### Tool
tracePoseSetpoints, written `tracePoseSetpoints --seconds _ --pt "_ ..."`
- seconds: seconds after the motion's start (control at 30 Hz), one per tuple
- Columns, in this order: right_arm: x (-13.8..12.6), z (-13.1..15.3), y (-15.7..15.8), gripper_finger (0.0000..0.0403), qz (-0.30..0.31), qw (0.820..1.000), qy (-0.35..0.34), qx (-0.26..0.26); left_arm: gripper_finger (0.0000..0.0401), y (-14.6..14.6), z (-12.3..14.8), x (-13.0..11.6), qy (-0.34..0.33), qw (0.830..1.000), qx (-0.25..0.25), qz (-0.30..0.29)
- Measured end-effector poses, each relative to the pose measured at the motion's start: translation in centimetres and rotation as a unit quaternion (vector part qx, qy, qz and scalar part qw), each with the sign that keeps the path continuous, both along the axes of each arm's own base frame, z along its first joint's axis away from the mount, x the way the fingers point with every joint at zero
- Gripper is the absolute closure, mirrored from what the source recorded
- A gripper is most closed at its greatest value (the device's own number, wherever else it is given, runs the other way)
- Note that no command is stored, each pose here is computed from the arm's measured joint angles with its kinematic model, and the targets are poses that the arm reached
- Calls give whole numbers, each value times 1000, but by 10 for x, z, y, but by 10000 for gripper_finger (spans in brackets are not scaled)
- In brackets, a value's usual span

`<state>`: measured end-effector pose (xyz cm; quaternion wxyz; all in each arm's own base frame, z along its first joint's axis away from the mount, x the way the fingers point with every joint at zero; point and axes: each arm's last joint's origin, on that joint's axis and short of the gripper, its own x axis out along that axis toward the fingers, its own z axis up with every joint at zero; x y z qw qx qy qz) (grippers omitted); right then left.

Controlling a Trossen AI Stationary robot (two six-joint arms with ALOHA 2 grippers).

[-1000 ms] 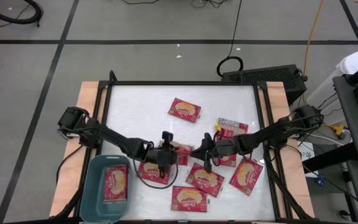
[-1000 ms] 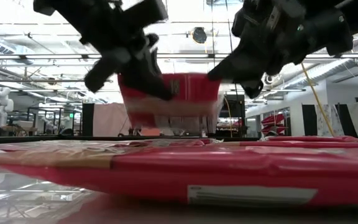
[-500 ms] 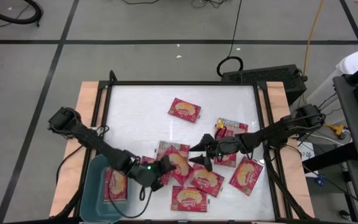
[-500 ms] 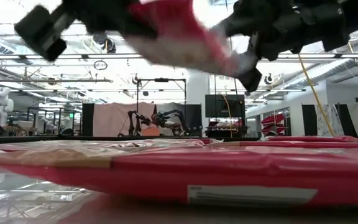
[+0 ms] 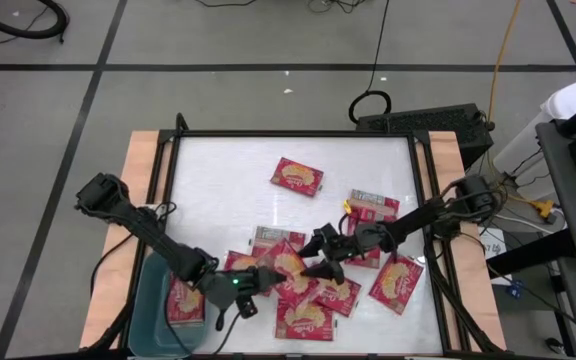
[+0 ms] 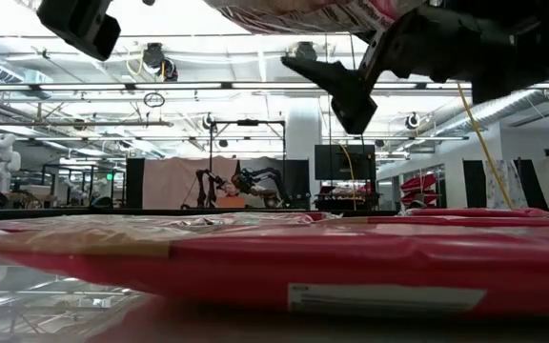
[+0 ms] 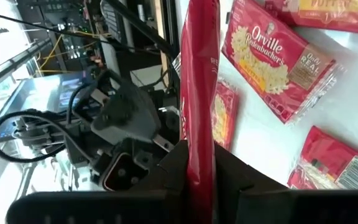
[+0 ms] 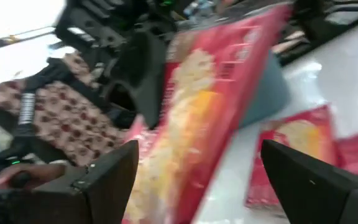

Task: Sort popcorn bags into baskets
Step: Put the red popcorn bag into the blue bin

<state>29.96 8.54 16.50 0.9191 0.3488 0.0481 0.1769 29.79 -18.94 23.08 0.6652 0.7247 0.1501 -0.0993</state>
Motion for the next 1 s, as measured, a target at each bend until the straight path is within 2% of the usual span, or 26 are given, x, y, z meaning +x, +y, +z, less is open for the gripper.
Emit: tracePoseSetpoints --seconds 0.17,0.4,0.53,0.63,0.7,0.83,1.0 --pt "2 -6 4 132 12 1000 -29 1 353 2 0 1 1 1000 7 1" --pt "3 -5 -1 272 11 999 -39 -27 352 7 0 4 -1 1000 -4 14" --pt "5 -3 -6 344 0 998 -51 -35 349 12 0 6 -13 998 -18 61" --pt "6 -2 -11 383 -11 997 -64 -51 329 14 1 5 -31 993 -21 113" --pt "6 2 -15 394 -16 995 -83 -55 304 14 3 4 -50 987 -26 150" --pt "5 9 -24 385 -13 992 -110 -55 232 13 5 1 -86 973 -47 210" --pt "-8 19 -38 385 -30 989 -117 -87 146 10 11 -1 -147 943 -147 260"
